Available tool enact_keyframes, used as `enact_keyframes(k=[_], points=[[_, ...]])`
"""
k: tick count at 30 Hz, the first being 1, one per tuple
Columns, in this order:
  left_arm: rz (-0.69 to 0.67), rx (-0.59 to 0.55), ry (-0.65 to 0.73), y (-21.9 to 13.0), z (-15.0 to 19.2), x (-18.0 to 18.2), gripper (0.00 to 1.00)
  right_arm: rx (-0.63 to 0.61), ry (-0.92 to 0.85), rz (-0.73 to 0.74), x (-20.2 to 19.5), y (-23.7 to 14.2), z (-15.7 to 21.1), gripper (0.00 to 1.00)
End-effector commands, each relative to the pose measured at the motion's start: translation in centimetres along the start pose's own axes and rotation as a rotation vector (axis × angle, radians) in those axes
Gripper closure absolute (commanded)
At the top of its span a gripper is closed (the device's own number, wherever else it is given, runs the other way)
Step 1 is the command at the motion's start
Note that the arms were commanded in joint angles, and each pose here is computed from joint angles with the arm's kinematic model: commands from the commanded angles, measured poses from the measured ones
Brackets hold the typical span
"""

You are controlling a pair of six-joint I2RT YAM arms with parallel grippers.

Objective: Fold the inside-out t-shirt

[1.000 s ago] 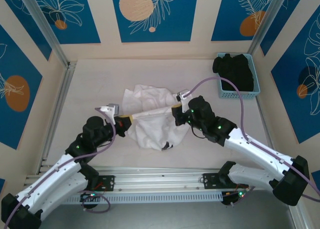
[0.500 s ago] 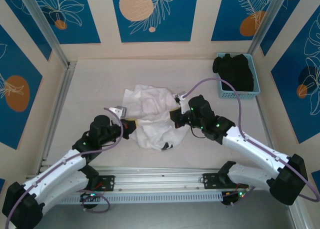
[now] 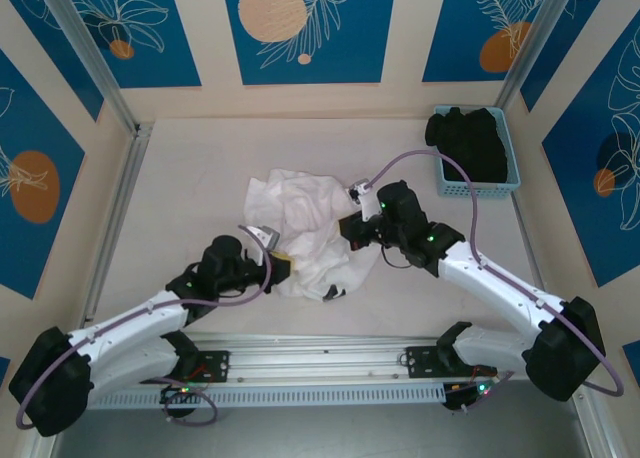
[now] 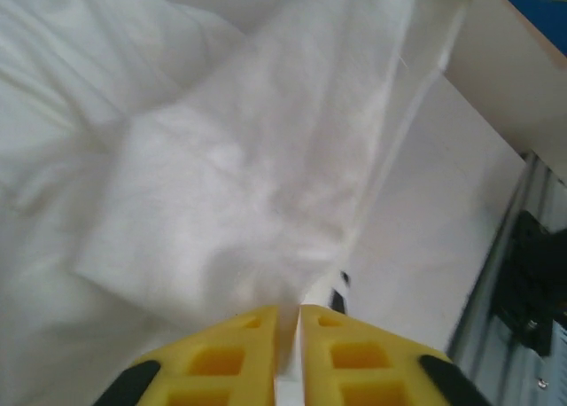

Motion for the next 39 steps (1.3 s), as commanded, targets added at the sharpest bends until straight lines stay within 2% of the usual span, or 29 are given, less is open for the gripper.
enact_keyframes(k=[1, 4, 8, 11, 15, 19, 20, 25, 28, 31, 39], points=[[0.095, -0.008, 0.118, 0.1, -1.2, -2.5, 0.72, -0.033, -0.026, -0.094, 0.9, -0.4, -0.6, 1.00], [0.070, -0.042, 0.168, -0.3, -2.3, -2.7, 0.59, -0.033, -0.047, -0.127, 0.9, -0.7, -0.2, 1.00], [0.013, -0.109, 0.304, -0.9, -4.1, -2.8, 0.55, -0.044, -0.039, -0.200, 0.7, -1.1, 0.0, 1.00], [-0.009, -0.125, 0.511, -0.7, -4.6, -2.7, 0.54, -0.056, -0.031, -0.243, 0.7, -1.3, 0.1, 1.00], [0.002, -0.103, 0.856, 0.2, -4.1, -2.7, 0.51, -0.058, -0.006, -0.246, 0.1, -1.4, 0.3, 1.00], [0.026, 0.019, 1.166, 1.9, -4.0, -2.4, 0.51, -0.062, 0.012, -0.261, -0.1, -1.6, 0.1, 1.00], [0.032, 0.055, 1.204, 2.4, -4.2, -2.2, 0.51, -0.064, 0.010, -0.262, -0.1, -1.7, 0.0, 1.00], [0.121, 0.200, 1.314, 4.0, -4.9, -2.1, 0.50, -0.073, 0.012, -0.268, -0.2, -1.8, -0.2, 1.00], [0.203, 0.285, 1.349, 4.3, -4.2, -2.3, 0.48, -0.078, 0.011, -0.268, -0.2, -1.9, -0.3, 1.00], [0.230, 0.354, 1.369, 4.2, -3.7, -2.0, 0.46, -0.084, 0.013, -0.262, -0.5, -2.0, -0.4, 1.00], [0.250, 0.432, 1.418, 4.4, -3.3, -1.1, 0.44, -0.089, 0.027, -0.252, -0.9, -2.0, -0.5, 1.00]])
Point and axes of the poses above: each hand's point on the last joint's axis, 136 mm out from that joint toward the fingers, its own y axis out along the fingers, its own x axis along the line the jaws close on, z = x × y, the point moved 2 cm from there along -y, back along the fingers, and after that the axes turned 8 degrees about -y, right-handed, at the moved point
